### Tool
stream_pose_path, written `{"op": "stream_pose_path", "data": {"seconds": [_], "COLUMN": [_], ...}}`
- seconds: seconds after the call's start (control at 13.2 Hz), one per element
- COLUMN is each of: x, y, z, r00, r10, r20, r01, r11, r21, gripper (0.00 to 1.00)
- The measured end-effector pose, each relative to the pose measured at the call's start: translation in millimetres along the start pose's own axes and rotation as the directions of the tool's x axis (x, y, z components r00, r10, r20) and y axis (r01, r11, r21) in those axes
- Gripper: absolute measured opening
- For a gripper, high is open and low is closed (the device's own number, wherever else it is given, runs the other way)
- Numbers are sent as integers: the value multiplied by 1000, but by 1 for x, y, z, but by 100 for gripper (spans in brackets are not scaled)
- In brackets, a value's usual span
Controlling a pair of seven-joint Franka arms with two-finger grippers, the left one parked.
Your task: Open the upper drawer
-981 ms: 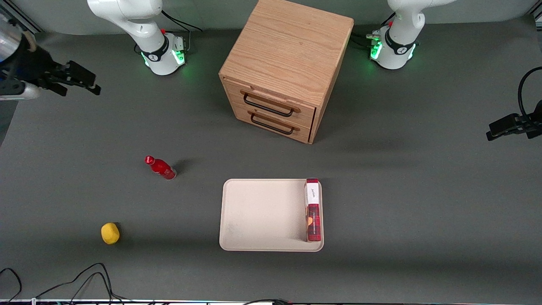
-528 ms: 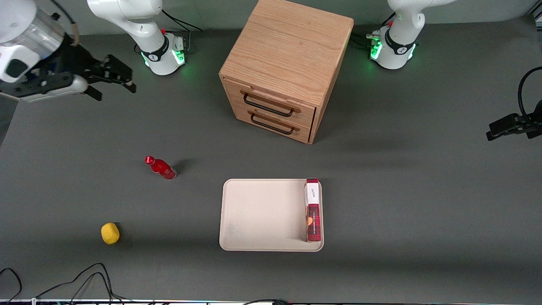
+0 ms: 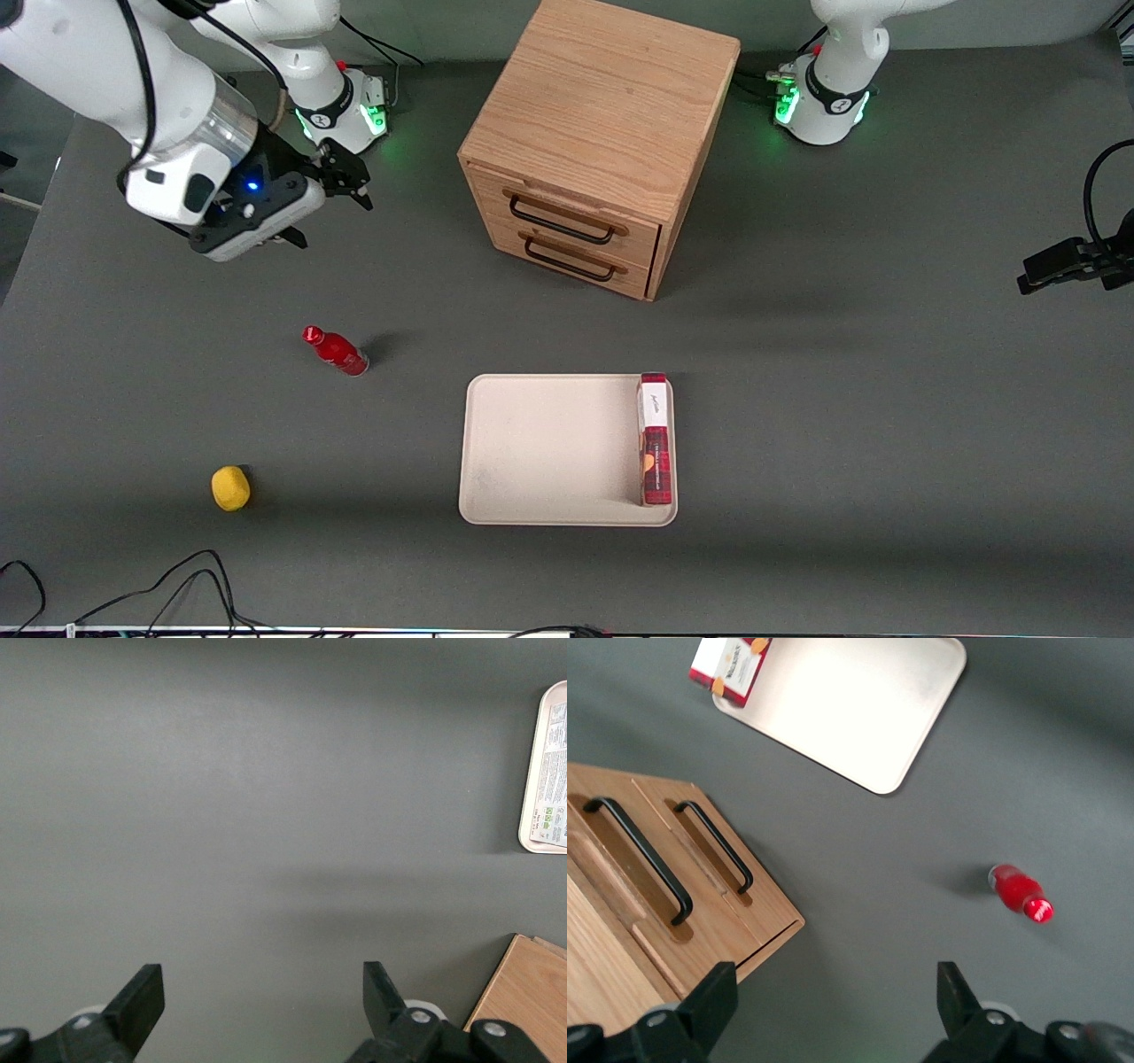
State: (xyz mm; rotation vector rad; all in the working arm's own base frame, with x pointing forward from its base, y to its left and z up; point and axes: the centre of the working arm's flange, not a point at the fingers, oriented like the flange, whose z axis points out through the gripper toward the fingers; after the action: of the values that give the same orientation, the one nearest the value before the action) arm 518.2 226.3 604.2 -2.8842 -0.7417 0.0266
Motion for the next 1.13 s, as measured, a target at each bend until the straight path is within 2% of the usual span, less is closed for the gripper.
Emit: {"op": "stream_pose_path", "data": {"seconds": [0.08, 0.23, 0.38, 0.75, 1.13], "x": [6, 19, 36, 67, 75], "y": [-9, -30, -51, -87, -144], "z": [11, 28, 45, 88, 131], "r00": [997, 987, 974, 947, 902], "r10": [-69, -157, -225, -320, -432], "r20": [19, 24, 16, 34, -9], "r01": [69, 158, 225, 318, 431], "r11": [997, 986, 974, 947, 898], "r21": [-35, -54, -31, 39, 86], "gripper": [100, 100, 100, 100, 100]}}
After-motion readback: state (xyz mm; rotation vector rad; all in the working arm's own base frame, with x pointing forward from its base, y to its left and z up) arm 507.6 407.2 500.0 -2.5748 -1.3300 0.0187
